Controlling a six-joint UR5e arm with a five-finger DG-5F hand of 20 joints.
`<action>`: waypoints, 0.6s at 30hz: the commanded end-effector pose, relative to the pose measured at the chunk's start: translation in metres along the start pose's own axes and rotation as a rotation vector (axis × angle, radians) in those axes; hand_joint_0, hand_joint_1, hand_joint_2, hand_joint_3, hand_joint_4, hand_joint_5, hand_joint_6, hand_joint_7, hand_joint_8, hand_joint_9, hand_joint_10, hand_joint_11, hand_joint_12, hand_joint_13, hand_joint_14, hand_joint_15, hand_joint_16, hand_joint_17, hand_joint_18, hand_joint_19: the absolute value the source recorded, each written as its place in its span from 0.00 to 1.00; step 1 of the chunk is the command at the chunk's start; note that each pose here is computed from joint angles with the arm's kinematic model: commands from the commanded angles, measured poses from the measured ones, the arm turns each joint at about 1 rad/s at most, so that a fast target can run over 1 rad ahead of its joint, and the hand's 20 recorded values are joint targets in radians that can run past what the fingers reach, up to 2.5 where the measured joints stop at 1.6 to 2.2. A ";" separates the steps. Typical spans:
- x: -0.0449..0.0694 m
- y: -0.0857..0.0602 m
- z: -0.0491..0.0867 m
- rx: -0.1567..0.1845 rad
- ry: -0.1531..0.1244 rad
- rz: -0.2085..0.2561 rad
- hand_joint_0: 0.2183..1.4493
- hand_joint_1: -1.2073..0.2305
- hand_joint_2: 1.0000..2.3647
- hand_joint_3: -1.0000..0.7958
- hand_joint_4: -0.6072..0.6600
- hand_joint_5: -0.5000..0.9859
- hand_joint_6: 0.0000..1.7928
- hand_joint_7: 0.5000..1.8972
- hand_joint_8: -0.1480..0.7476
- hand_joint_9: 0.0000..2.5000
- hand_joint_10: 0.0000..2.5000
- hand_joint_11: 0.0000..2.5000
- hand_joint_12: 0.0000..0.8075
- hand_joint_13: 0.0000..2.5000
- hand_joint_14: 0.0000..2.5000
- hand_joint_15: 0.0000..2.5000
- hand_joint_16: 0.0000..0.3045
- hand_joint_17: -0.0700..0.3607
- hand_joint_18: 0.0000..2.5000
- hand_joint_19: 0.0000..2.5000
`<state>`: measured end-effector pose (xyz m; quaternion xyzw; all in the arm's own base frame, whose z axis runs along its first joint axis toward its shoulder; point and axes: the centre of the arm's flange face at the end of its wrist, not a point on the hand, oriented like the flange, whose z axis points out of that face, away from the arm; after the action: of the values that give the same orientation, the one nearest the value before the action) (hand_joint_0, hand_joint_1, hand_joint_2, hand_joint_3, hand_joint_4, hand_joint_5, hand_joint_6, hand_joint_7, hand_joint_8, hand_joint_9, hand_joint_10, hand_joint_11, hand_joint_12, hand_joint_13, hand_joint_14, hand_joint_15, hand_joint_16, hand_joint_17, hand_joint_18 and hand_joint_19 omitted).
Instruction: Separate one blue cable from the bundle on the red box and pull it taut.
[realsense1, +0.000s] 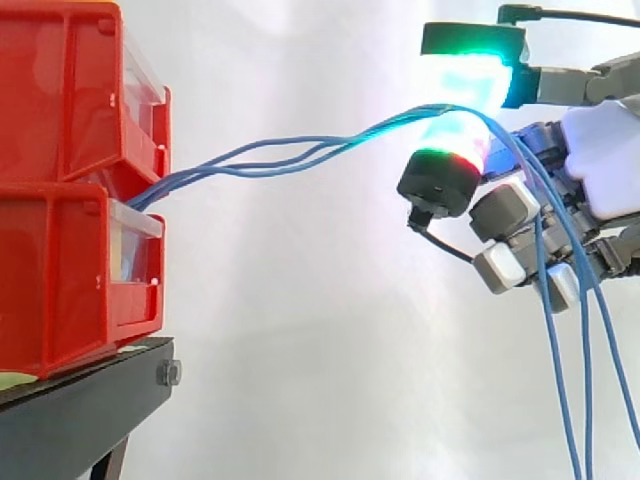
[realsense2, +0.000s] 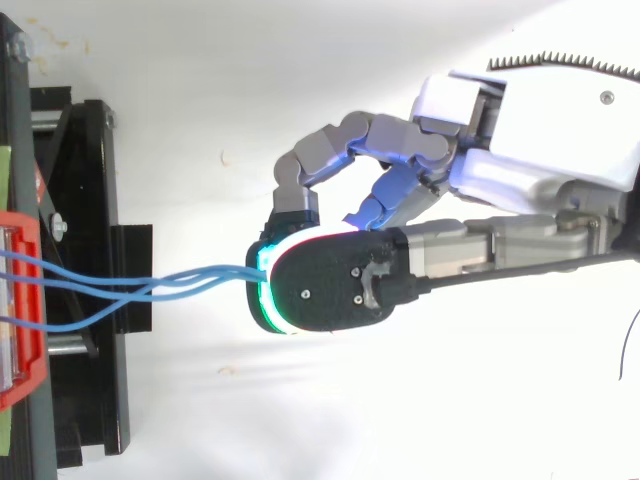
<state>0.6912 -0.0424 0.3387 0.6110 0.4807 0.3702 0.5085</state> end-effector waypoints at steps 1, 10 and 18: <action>0.000 0.000 0.000 0.001 0.000 0.000 0.33 0.42 0.01 0.35 0.54 0.23 0.45 0.43 0.55 0.40 0.01 0.41 0.48 0.36 0.01 0.26 0.15 0.40 0.34 0.28; 0.000 0.000 0.000 -0.001 0.000 0.000 0.34 0.34 0.01 0.37 0.55 0.21 0.48 0.37 0.54 0.37 0.01 0.41 0.48 0.35 0.01 0.26 0.15 0.40 0.34 0.29; 0.000 0.000 0.000 -0.001 0.000 0.000 0.37 0.31 0.01 0.36 0.52 0.20 0.49 0.34 0.53 0.35 0.01 0.41 0.47 0.35 0.01 0.25 0.15 0.41 0.34 0.28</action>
<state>0.6914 -0.0426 0.3383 0.6109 0.4804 0.3704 0.5087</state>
